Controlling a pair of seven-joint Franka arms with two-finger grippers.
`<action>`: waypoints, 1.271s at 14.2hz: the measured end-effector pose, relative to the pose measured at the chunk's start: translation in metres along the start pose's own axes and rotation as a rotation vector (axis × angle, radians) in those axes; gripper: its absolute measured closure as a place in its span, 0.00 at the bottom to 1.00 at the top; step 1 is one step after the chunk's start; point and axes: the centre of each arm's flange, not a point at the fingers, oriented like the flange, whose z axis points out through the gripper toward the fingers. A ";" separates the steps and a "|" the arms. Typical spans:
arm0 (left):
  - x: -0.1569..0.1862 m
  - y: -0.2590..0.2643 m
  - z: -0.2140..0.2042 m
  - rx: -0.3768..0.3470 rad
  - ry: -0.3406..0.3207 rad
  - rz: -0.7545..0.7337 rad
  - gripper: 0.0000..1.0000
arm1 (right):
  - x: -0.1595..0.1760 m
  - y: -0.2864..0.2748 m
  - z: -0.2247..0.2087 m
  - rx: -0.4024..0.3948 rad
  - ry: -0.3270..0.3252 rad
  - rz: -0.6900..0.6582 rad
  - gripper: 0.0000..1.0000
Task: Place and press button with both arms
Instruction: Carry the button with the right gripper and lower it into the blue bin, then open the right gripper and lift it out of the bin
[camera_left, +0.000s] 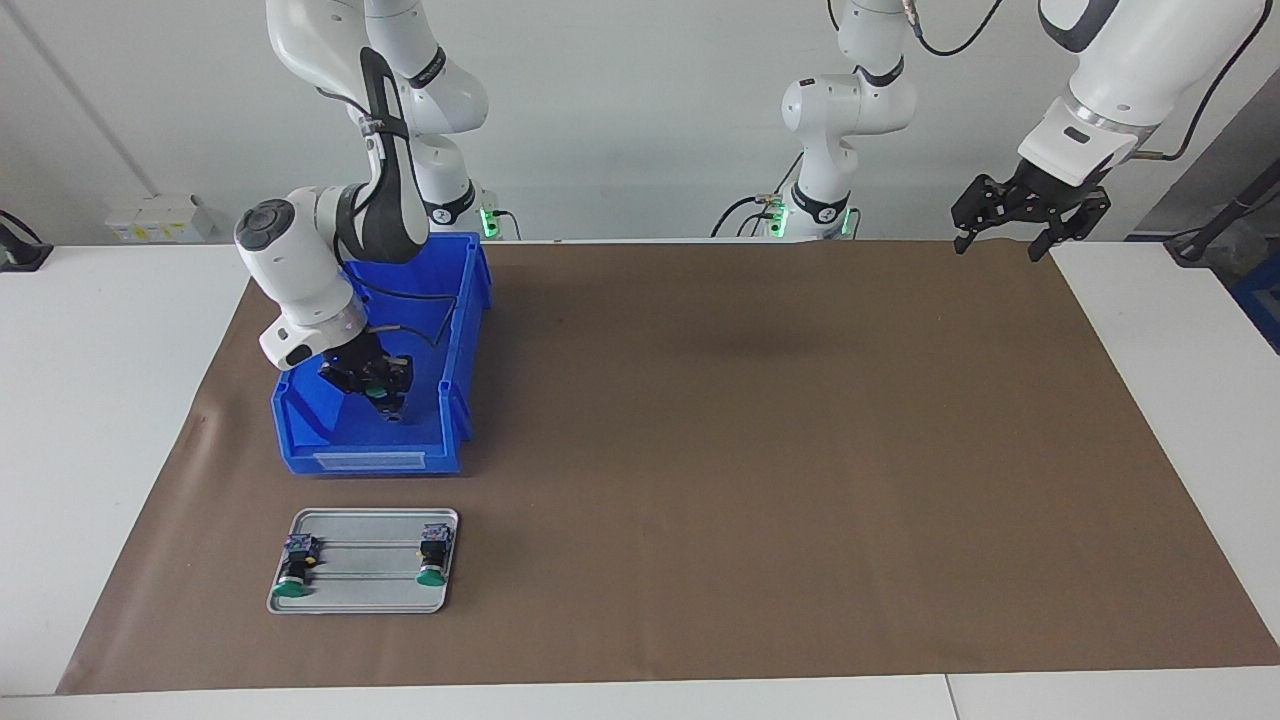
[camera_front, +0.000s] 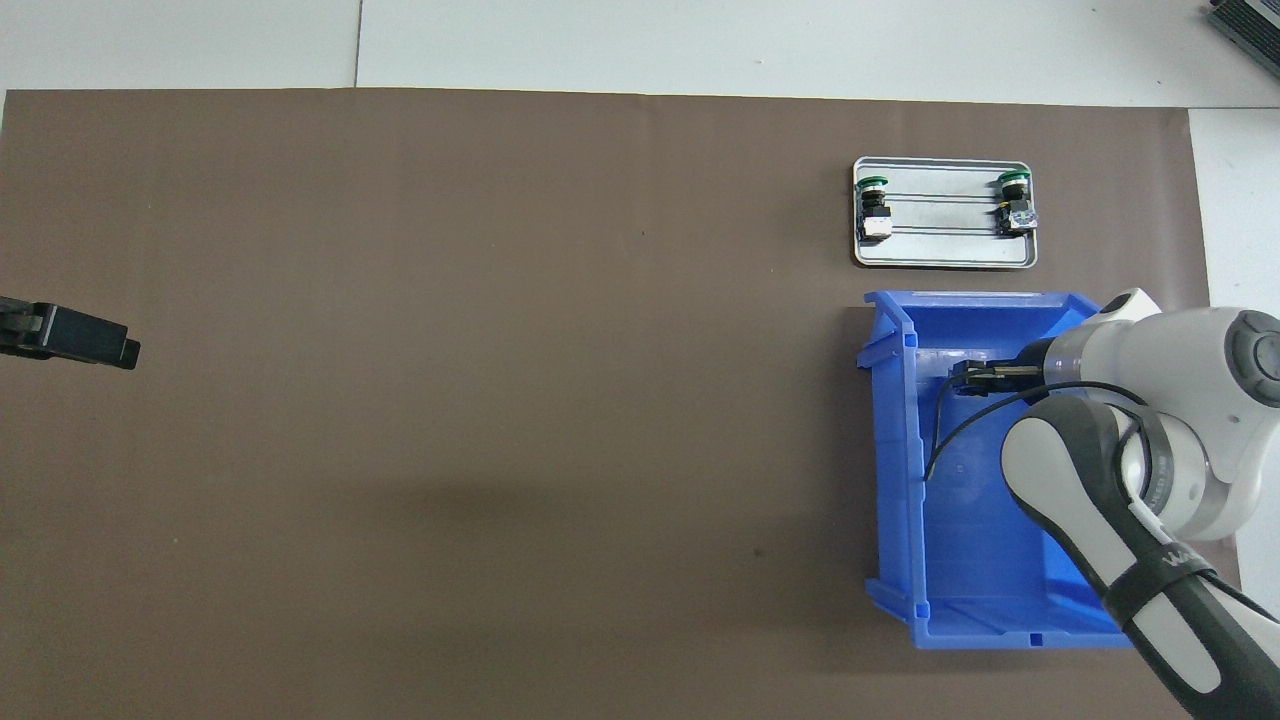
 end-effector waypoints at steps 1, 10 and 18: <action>0.000 0.000 0.000 0.000 0.000 0.000 0.00 | -0.001 0.000 0.002 0.000 -0.004 0.000 0.66; 0.000 0.000 0.000 0.000 0.000 0.000 0.00 | -0.002 -0.010 0.004 0.001 -0.003 -0.014 0.04; 0.000 0.000 0.000 0.000 0.000 0.000 0.00 | 0.029 -0.028 -0.150 -0.031 0.061 -0.004 0.00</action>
